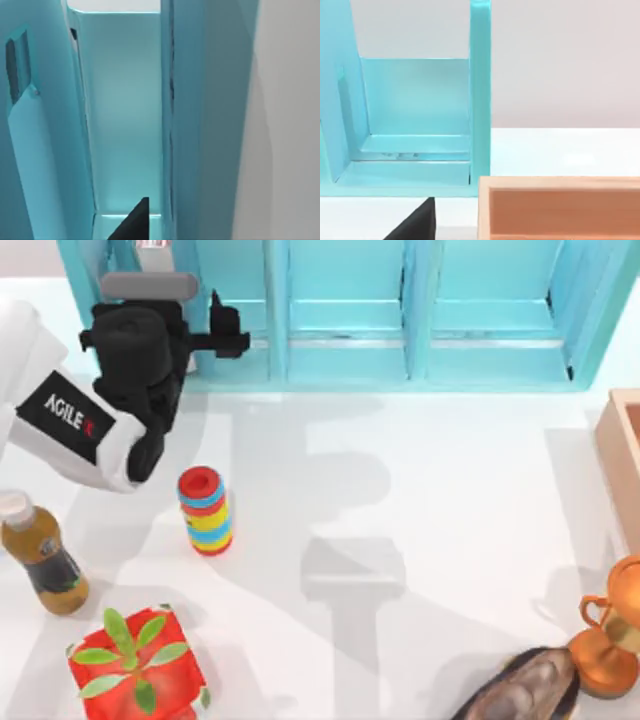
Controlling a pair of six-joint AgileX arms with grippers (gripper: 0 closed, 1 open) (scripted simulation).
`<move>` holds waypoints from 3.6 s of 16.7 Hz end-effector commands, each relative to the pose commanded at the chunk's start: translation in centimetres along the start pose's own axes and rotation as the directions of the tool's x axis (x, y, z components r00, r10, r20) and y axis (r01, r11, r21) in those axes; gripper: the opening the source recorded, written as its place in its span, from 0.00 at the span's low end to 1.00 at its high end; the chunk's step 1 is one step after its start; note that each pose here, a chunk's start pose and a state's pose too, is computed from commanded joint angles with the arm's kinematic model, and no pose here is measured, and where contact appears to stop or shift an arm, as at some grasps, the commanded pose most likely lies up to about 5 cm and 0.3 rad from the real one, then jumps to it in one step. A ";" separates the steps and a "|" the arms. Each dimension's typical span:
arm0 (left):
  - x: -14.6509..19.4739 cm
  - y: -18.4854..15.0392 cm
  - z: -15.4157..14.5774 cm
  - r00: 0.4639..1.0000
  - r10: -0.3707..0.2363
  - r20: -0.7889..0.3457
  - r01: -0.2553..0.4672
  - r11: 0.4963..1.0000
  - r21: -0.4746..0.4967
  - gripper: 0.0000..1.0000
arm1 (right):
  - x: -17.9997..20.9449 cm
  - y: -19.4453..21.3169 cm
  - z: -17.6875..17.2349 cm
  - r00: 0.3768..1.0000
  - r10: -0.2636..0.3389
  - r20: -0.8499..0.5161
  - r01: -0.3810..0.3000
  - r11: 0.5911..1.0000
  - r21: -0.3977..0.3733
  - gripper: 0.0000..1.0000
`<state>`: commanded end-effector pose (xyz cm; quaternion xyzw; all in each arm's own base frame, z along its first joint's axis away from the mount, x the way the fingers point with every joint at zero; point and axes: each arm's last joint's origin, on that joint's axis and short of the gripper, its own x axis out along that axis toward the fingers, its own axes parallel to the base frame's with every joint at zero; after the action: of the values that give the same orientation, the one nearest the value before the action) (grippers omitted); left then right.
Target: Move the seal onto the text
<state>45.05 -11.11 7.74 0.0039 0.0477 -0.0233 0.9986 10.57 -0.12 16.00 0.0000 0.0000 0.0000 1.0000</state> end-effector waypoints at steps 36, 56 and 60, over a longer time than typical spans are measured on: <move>-20.0 -0.9 17.9 1.000 -0.006 0.010 0.006 1.000 -0.015 0.00 | 0.0 0.0 0.0 1.000 0.000 0.000 0.000 1.000 0.000 1.00; -19.0 -9.0 18.4 0.998 -0.025 -0.054 -0.005 0.871 -0.491 0.00 | 0.0 0.0 0.0 1.000 0.000 0.000 0.000 1.000 0.000 1.00; -18.1 -14.7 16.8 0.995 -0.015 -0.096 -0.060 0.686 -0.725 0.00 | 0.0 0.0 0.0 1.000 0.000 0.000 0.000 1.000 0.000 1.00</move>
<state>27.97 -25.15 26.15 -0.3900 0.1000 0.0100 0.9153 10.57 -0.12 16.00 0.0000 0.0000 0.0000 1.0000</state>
